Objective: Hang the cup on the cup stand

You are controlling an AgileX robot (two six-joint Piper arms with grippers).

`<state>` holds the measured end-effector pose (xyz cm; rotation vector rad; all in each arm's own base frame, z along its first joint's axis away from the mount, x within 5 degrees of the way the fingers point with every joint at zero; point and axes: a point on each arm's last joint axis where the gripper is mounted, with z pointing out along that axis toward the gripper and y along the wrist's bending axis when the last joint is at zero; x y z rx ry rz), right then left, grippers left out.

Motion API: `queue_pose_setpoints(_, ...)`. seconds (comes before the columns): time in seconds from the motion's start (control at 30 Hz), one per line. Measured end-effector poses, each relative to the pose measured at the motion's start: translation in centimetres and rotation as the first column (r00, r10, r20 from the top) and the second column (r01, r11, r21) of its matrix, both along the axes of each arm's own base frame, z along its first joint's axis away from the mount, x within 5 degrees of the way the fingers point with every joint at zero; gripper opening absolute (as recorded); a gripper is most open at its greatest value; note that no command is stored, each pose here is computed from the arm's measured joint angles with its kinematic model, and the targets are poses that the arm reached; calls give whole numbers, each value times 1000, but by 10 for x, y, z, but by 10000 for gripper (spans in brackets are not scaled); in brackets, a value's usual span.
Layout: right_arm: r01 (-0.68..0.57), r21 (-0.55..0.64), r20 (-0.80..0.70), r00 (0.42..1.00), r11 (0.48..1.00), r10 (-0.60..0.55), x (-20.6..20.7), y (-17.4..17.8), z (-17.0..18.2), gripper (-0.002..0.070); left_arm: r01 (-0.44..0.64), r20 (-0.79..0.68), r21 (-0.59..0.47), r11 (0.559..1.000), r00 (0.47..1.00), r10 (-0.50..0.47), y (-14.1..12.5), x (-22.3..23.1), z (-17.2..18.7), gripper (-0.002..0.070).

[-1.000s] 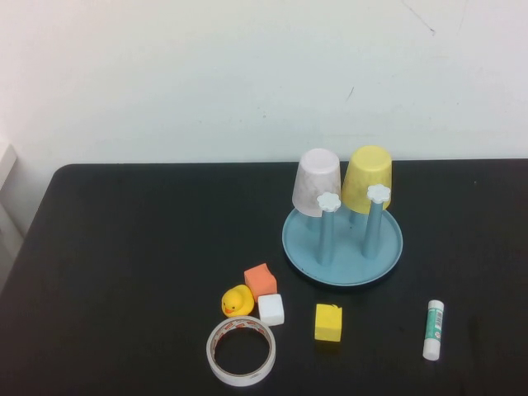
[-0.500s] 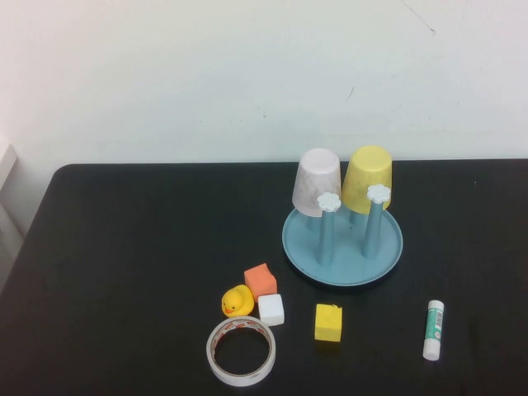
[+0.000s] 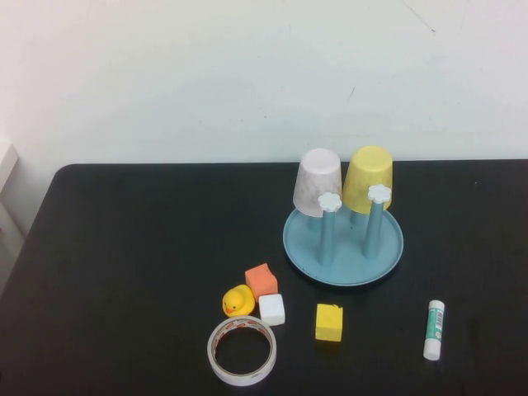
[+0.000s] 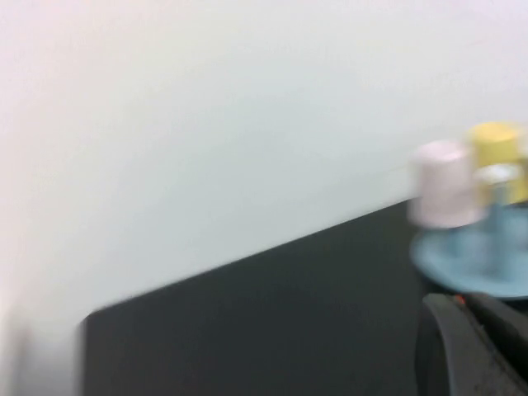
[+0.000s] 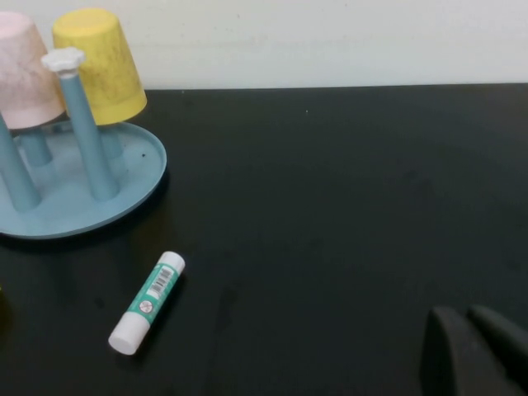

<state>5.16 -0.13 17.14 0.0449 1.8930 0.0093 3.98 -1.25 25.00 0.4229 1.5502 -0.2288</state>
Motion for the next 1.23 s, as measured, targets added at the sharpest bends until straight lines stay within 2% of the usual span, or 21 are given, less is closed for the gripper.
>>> queue_pose_setpoints(0.1, 0, 0, 0, 1000, 1000, 0, 0, 0, 0, -1, -140, -26, -25, 990, 990, 140, 2, 4, -13, -1)
queue_pose_setpoints(0.27, 0, 0, 0, 1000, 1000, 0, 0, 0, 0, -1, -370, -112, -66, 927, 926, 361, 11, 11, -37, -1)
queue_pose_setpoints(0.4, 0, 0, -2, 1000, 1000, 0, 0, 0, 0, -1, -457, -166, -65, 887, 882, 442, 15, 13, -54, -1)
queue_pose_setpoints(0.6, 0, 0, -2, 1000, 1000, 0, 0, 0, 0, -1, -459, -205, -57, 887, 875, 439, 15, 15, -68, -1)
queue_pose_setpoints(0.83, 0, 0, -2, 1000, 1000, 0, 0, 0, 0, -1, -372, -210, 7, 928, 907, 365, 10, 14, -71, -1)
queue_pose_setpoints(1.23, 0, 0, -2, 1000, 1000, 0, 0, 0, 0, -1, -356, -263, -16, 934, 903, 340, 8, 13, -74, -1)
